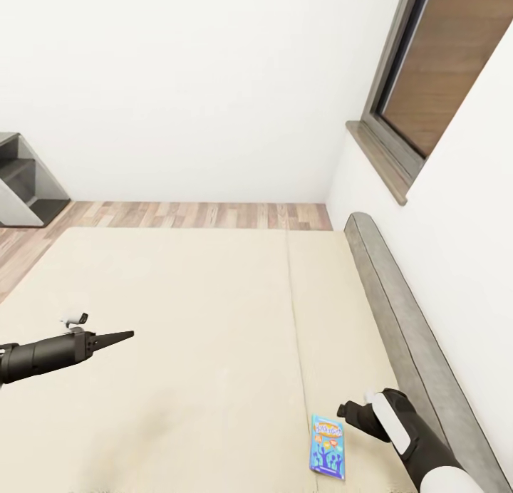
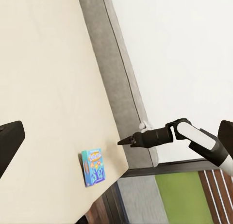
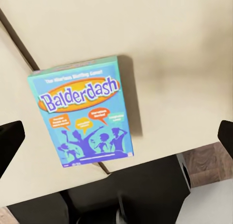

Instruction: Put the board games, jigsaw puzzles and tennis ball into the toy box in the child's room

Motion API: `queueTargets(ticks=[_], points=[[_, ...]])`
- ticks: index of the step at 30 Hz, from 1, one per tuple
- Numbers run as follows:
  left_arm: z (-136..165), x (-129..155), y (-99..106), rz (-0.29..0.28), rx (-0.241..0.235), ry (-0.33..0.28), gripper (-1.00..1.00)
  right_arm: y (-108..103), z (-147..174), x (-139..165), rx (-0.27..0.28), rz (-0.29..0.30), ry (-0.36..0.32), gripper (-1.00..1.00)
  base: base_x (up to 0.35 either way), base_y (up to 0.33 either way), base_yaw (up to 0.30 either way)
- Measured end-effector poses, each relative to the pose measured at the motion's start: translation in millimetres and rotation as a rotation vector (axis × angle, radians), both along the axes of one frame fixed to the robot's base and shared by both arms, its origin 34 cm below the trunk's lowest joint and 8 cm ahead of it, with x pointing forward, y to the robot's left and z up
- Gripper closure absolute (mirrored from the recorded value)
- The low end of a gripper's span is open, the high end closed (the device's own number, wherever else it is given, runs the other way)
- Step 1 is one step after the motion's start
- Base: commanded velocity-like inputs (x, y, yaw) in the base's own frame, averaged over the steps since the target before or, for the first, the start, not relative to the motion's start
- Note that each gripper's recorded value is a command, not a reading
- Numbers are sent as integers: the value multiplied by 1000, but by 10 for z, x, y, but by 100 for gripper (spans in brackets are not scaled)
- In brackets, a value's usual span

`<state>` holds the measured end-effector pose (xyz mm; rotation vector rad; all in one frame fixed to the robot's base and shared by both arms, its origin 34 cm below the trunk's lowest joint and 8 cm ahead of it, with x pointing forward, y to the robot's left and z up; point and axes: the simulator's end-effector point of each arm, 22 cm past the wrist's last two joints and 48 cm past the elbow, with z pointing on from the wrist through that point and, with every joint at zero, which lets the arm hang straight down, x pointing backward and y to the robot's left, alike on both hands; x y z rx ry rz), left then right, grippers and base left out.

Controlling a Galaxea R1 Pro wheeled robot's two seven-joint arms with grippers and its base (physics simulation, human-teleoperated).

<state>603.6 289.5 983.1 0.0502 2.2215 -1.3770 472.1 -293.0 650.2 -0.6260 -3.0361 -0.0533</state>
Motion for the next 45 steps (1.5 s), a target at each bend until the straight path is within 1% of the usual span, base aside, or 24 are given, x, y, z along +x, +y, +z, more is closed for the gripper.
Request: queueTargets(ticks=[31, 45], points=[[-251, -15, -4, 0, 0, 50, -100, 16, -169, -161, 1, 3, 44, -100, 0, 0, 0], [-268, -18, -11, 0, -1, 53, -100, 16, -180, -172, 1, 3, 47, -100, 0, 0, 0]])
